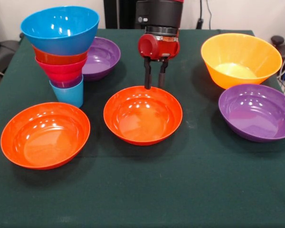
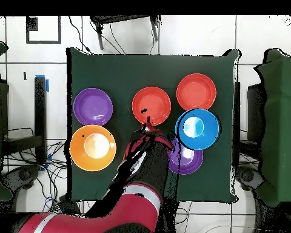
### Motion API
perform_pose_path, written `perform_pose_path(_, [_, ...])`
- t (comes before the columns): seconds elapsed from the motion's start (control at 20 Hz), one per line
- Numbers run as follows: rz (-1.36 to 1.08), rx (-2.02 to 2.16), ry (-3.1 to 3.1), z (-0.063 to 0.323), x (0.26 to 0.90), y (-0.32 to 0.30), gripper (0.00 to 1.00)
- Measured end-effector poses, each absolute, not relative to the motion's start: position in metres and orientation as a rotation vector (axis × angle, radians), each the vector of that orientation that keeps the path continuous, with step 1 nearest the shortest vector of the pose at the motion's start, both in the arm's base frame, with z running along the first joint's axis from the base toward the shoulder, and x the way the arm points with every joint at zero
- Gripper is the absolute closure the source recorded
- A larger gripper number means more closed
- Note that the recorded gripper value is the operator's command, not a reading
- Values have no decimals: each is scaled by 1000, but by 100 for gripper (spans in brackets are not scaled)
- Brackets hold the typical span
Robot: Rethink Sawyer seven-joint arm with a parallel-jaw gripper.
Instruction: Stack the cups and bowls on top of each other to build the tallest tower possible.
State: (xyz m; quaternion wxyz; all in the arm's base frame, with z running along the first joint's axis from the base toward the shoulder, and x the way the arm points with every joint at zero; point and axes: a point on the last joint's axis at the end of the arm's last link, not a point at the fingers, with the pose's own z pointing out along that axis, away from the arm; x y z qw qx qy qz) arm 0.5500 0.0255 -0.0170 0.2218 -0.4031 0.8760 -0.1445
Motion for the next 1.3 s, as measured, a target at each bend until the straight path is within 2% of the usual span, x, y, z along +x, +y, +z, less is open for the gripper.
perform_pose_path(1.3, [-410, -1099, 2431, -63, 545, 14, 0])
